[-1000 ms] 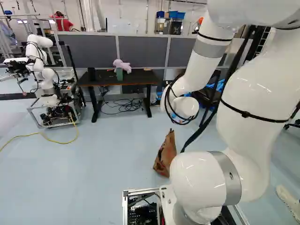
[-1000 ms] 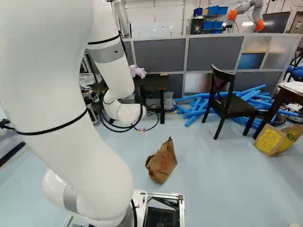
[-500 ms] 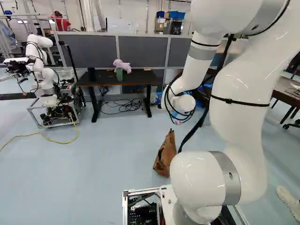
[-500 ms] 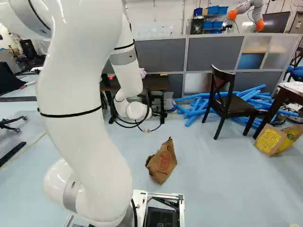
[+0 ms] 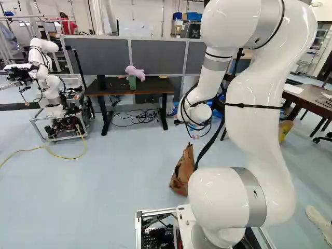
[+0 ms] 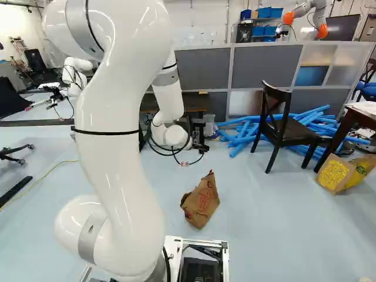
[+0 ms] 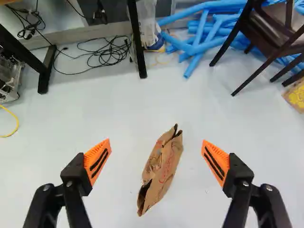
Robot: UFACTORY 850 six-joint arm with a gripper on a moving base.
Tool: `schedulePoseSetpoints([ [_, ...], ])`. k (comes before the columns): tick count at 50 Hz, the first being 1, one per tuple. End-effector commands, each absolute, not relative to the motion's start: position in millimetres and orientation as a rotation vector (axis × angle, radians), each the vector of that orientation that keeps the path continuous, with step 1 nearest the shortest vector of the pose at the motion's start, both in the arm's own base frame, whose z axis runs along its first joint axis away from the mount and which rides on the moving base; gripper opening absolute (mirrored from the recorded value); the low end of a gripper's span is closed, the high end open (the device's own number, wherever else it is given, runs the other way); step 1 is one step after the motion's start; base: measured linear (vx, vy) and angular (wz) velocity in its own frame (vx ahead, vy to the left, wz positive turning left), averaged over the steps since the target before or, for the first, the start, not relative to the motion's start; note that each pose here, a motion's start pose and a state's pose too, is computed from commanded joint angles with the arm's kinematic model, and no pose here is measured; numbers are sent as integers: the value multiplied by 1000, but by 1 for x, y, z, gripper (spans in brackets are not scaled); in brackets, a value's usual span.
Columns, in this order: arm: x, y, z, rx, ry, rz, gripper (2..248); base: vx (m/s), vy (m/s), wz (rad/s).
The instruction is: Pick up the bag on the ground and place it on the table
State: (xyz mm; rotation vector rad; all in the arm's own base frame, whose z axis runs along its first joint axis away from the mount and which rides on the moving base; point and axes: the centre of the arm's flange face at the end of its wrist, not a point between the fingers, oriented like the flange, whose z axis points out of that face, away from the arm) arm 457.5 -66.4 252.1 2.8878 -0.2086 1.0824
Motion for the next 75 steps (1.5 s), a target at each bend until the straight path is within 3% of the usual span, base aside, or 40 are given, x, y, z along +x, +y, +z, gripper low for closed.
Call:
schedulePoseSetpoints([
  [29,499,-67,203,2976,-199,862,247,0,0,0],
  [55,503,-67,163,3034,-224,657,247,0,0,0],
  [75,503,-68,132,3057,-541,502,247,0,0,0],
])
